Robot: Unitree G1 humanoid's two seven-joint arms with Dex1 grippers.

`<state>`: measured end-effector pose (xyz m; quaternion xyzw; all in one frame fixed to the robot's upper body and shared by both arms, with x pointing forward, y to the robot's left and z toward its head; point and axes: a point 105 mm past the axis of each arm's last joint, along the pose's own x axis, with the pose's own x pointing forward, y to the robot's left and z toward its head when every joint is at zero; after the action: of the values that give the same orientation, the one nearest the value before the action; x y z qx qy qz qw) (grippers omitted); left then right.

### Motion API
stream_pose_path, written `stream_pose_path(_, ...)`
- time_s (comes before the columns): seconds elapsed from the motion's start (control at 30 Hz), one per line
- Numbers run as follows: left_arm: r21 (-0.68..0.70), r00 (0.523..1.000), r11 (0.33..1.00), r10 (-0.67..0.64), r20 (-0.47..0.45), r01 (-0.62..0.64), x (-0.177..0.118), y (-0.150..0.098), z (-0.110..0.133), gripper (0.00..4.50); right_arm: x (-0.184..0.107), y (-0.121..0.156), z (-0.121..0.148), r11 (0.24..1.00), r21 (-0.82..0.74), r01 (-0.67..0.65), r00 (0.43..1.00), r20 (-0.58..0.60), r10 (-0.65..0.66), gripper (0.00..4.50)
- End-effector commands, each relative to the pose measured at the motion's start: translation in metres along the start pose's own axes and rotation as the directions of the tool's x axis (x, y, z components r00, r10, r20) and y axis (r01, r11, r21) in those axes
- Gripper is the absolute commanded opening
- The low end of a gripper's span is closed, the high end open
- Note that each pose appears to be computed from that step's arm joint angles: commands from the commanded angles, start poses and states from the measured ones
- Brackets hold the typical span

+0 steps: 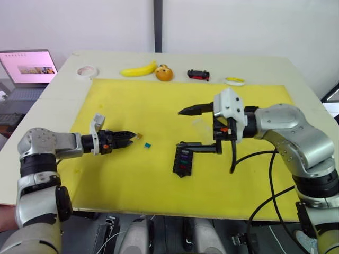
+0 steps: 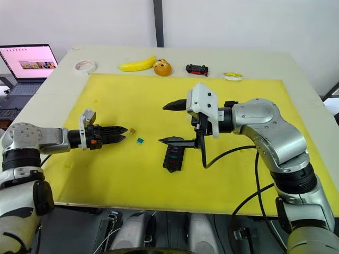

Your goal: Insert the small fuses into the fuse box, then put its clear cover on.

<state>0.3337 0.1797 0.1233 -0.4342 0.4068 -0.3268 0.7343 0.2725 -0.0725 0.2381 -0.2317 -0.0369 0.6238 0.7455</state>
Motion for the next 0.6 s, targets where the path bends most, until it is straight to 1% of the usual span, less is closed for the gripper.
stream_pose_path(0.03,-0.004,1.000,1.000,-0.005,0.022,0.006,0.005,-0.003,0.006,2.23,-0.003,0.002,0.008,0.999,-0.048,0.013,1.000,0.008,-0.012,4.50)
stream_pose_path(0.27,0.002,0.999,1.000,0.014,0.053,-0.014,0.017,-0.001,0.011,2.23,-0.003,0.002,0.008,0.999,-0.050,0.018,1.000,0.005,-0.018,4.50)
stream_pose_path(0.37,0.014,0.995,0.999,0.040,0.093,-0.042,0.021,0.002,0.017,2.23,-0.003,0.002,0.008,0.998,-0.052,0.019,1.000,0.005,-0.019,4.50)
stream_pose_path(0.6,0.000,0.995,1.000,0.010,0.098,-0.010,0.027,0.000,0.016,2.23,-0.001,0.002,0.007,0.998,-0.057,0.017,1.000,-0.001,-0.017,4.50)
